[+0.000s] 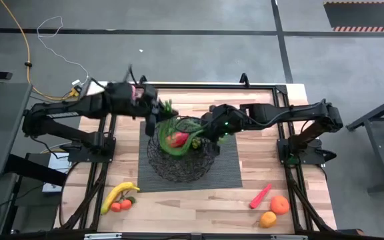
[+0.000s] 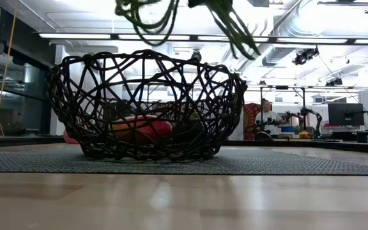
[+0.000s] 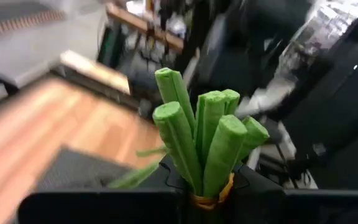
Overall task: Build produce basket
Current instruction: Put the green beans into the black mesh basket
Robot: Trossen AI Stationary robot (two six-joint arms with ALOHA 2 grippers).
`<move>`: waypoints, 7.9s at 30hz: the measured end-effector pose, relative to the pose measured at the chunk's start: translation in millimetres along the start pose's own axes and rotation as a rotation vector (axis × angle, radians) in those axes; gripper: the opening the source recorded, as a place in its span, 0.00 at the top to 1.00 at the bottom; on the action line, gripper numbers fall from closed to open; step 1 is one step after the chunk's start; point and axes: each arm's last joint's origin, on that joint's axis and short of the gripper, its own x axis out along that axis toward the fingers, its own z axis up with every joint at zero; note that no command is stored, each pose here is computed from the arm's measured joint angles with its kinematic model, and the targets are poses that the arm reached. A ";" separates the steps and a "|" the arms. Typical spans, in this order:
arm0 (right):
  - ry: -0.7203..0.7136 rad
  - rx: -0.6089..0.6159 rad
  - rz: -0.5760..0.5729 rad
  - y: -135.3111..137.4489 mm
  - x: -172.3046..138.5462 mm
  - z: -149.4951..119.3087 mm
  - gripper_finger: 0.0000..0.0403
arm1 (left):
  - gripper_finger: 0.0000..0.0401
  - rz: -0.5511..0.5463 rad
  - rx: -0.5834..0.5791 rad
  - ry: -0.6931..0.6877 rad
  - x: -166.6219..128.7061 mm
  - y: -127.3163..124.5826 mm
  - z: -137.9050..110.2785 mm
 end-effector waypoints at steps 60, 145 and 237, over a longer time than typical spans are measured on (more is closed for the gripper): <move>0.343 0.025 0.272 -38.7 135.0 -51.7 1.00 | 0.95 0.308 -0.379 0.534 49.1 59.2 -173.6; 0.553 0.132 0.243 -36.6 100.8 -60.0 1.00 | 0.45 0.280 0.343 0.483 12.5 16.5 -73.2; 0.704 0.334 0.461 20.0 98.9 -70.0 1.00 | 1.00 0.241 0.028 0.840 39.3 55.5 -173.4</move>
